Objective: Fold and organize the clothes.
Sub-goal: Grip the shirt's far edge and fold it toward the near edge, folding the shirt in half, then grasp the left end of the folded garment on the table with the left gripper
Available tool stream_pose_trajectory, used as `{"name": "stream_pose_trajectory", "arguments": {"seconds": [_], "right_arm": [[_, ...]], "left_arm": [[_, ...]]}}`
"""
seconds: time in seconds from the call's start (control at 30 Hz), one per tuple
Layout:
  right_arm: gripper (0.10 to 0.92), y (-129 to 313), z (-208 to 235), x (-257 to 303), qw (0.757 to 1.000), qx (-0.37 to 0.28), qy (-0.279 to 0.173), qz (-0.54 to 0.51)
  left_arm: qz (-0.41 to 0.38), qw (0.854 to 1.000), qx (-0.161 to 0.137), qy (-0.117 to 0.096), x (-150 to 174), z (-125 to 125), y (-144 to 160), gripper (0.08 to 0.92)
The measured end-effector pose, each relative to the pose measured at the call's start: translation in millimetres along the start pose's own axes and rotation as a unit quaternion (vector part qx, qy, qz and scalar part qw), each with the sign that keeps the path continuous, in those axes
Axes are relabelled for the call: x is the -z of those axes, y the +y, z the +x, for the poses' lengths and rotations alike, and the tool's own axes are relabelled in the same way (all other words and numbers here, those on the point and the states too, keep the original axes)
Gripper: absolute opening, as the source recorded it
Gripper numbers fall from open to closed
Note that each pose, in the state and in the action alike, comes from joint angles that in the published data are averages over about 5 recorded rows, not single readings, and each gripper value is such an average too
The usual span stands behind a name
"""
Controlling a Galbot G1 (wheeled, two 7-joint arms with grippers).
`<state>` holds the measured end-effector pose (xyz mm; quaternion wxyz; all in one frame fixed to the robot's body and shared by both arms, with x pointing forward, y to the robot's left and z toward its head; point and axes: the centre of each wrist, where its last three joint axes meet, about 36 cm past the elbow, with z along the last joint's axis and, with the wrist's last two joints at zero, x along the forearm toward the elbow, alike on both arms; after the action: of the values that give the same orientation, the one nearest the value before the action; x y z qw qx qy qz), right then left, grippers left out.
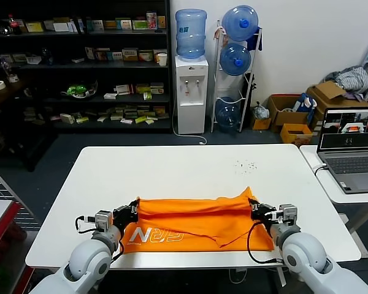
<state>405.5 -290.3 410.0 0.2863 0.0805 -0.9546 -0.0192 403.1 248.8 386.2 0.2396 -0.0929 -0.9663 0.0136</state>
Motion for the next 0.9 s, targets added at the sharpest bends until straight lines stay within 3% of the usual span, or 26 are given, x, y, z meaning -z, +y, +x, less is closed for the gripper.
{"name": "stream_pose_trajectory", "arguments": {"seconds": [0.63,0.8,0.9], "right_arm": [[0.759,-15,31,-6,1.0,-0.011,0.005,0.012],[0.819,-18,39,-6,1.0,-0.019,-0.002,0.014],[0.822,-19,43,-7,1.0,-0.022,-0.003,0.013]], "left_arm": [[-0.007,0.999,0.016,0.037,-13,16,8,0.667],[0.005,0.999,0.021,0.041,-18,12,6,0.795],[0.012,0.999,0.022,0.042,-21,9,4,0.819]]}}
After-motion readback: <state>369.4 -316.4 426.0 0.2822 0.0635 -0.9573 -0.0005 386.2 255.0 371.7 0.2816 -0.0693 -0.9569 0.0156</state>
